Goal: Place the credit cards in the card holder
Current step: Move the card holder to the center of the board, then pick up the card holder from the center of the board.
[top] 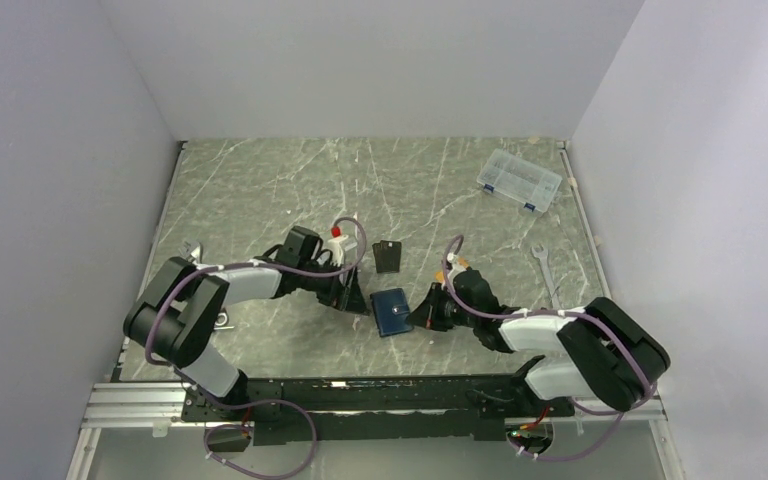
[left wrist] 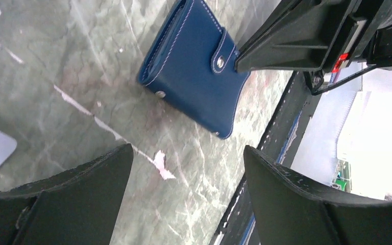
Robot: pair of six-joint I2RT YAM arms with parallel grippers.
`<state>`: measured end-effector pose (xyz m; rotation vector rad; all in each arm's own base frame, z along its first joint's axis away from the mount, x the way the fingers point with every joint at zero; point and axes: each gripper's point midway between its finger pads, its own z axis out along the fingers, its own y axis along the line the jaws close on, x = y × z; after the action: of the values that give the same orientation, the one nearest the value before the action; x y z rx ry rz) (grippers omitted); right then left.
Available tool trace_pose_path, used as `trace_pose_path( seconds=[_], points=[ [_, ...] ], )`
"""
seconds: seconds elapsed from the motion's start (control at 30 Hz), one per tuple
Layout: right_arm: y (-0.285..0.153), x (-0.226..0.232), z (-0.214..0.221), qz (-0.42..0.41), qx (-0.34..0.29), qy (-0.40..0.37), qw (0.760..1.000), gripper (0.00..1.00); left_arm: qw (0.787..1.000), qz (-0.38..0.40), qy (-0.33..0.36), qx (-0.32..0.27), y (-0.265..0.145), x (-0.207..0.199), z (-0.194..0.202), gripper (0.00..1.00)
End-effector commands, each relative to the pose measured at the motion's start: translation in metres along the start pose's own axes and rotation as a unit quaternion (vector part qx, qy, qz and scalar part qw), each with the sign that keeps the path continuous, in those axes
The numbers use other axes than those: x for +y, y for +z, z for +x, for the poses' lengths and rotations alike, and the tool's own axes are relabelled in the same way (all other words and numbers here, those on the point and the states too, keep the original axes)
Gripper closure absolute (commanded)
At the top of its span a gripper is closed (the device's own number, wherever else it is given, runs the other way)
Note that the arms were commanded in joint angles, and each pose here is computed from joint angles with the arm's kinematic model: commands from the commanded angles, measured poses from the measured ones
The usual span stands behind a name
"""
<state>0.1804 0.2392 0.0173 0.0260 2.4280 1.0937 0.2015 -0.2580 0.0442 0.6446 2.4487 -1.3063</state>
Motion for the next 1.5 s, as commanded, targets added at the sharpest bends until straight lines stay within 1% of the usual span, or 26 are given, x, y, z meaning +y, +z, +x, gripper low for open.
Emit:
trace_pose_path(
  seconds=[0.0, 0.2, 0.33, 0.6, 0.73, 0.8, 0.93, 0.97, 1.03, 1.1, 1.13, 1.17, 1.3, 1.33, 1.37, 1.4, 1.43, 1.47],
  points=[
    [0.008, -0.027, 0.004, 0.043, -0.005, 0.025, 0.999, 1.0, 1.0, -0.007, -0.002, -0.006, 0.014, 0.0, -0.011, 0.13],
    [0.017, -0.043, 0.02, 0.054, 0.023, 0.047, 0.997, 1.0, 0.999, -0.045, -0.017, -0.011, 0.03, 0.012, -0.014, 0.13],
    [0.02, -0.046, 0.023, 0.054, 0.034, 0.047, 0.997, 1.0, 0.998, -0.048, -0.028, -0.009, 0.036, 0.013, -0.016, 0.13],
    [0.03, -0.048, 0.027, 0.059, 0.061, 0.04, 0.996, 1.0, 1.0, 0.005, -0.023, -0.017, 0.036, -0.013, -0.027, 0.13],
    [0.033, -0.05, 0.026, 0.064, 0.067, 0.037, 0.995, 1.0, 0.999, 0.036, -0.004, -0.021, 0.034, -0.025, -0.031, 0.15],
    [0.033, -0.047, 0.025, 0.06, 0.066, 0.034, 0.995, 1.0, 0.998, 0.052, 0.004, -0.022, 0.033, -0.03, -0.032, 0.17],
    [0.03, -0.04, 0.019, 0.048, 0.055, 0.024, 0.997, 1.0, 0.997, 0.06, 0.014, -0.039, 0.031, -0.028, -0.038, 0.31],
    [0.029, -0.039, 0.018, 0.046, 0.052, 0.021, 0.997, 1.0, 0.997, 0.061, 0.012, -0.047, 0.03, -0.026, -0.039, 0.36],
    [0.026, -0.036, 0.015, 0.043, 0.046, 0.016, 0.998, 1.0, 0.996, 0.059, 0.014, -0.061, 0.027, -0.022, -0.044, 0.52],
    [0.024, -0.034, 0.014, 0.039, 0.043, 0.01, 0.998, 1.0, 0.996, 0.056, 0.017, -0.067, 0.026, -0.019, -0.046, 0.65],
    [0.024, -0.032, 0.013, 0.036, 0.042, 0.006, 0.998, 1.0, 0.996, 0.056, 0.018, -0.069, 0.026, -0.018, -0.047, 0.7],
    [0.023, -0.03, 0.013, 0.032, 0.043, 0.002, 0.999, 1.0, 0.996, 0.057, 0.019, -0.072, 0.026, -0.018, -0.047, 0.72],
    [0.026, -0.019, 0.008, 0.009, 0.046, -0.015, 0.999, 1.0, 0.994, 0.067, 0.017, -0.081, 0.028, -0.02, -0.051, 0.7],
    [0.026, -0.016, 0.008, 0.001, 0.049, -0.018, 0.999, 1.0, 0.994, 0.067, 0.015, -0.081, 0.029, -0.019, -0.05, 0.67],
    [0.026, -0.013, 0.007, -0.006, 0.049, -0.022, 0.999, 1.0, 0.994, 0.069, 0.014, -0.081, 0.03, -0.019, -0.051, 0.62],
    [0.027, -0.01, 0.007, -0.012, 0.049, -0.026, 0.998, 1.0, 0.994, 0.07, 0.012, -0.079, 0.031, -0.018, -0.05, 0.53],
    [0.027, -0.008, 0.006, -0.017, 0.05, -0.028, 0.998, 1.0, 0.994, 0.071, 0.011, -0.079, 0.032, -0.018, -0.05, 0.48],
    [0.027, -0.007, 0.006, -0.019, 0.05, -0.03, 0.998, 1.0, 0.994, 0.07, 0.011, -0.079, 0.032, -0.017, -0.051, 0.48]
  ],
)
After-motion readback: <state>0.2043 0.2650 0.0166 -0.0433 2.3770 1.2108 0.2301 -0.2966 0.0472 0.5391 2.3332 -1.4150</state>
